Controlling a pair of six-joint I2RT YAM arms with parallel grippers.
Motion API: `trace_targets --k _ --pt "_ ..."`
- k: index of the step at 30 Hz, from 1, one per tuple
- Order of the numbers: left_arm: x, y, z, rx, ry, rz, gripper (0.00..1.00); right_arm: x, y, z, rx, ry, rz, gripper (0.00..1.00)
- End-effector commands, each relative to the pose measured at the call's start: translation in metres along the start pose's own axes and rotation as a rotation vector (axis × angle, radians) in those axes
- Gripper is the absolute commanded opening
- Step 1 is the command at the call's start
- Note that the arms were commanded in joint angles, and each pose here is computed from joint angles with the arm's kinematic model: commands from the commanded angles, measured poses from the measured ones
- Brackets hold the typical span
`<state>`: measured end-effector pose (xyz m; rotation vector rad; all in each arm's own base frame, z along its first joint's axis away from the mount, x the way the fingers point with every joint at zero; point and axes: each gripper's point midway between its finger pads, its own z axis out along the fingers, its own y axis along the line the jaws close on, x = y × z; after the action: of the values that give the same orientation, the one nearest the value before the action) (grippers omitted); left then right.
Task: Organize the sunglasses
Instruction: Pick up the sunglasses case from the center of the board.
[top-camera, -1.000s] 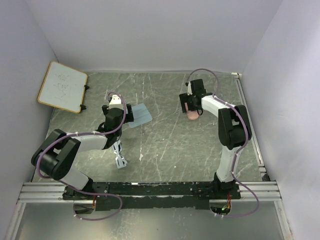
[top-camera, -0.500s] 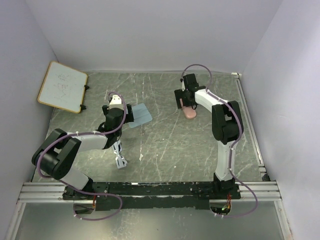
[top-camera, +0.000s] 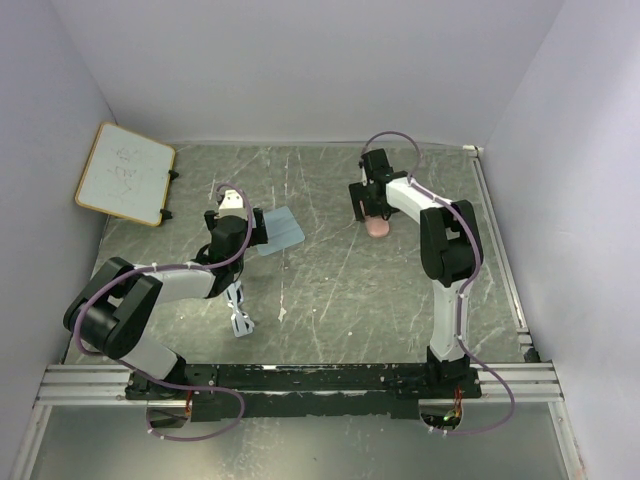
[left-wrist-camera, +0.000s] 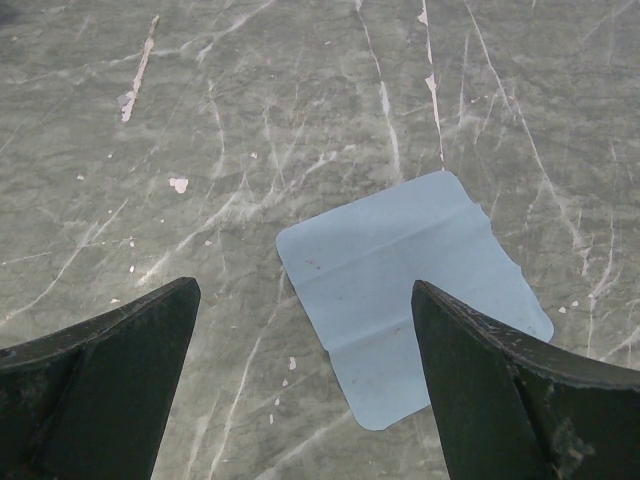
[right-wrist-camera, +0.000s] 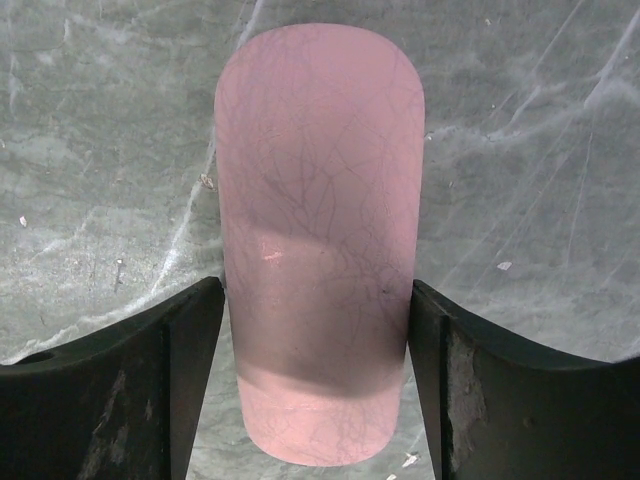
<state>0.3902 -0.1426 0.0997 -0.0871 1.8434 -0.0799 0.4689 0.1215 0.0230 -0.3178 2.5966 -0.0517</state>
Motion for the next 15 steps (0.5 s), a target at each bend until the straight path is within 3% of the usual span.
trace_targets --k 1,15 --pt "-0.0139 -0.0045 0.004 0.01 -0.029 -0.028 0.99 0.0028 -0.0002 -0.0004 0.015 0.012 -0.016 0.71" --pt "-0.0131 -0.0048 0.0034 0.014 -0.027 -0.026 0.99 -0.0053 -0.0056 0.0047 0.071 0.006 -0.037 0.74"
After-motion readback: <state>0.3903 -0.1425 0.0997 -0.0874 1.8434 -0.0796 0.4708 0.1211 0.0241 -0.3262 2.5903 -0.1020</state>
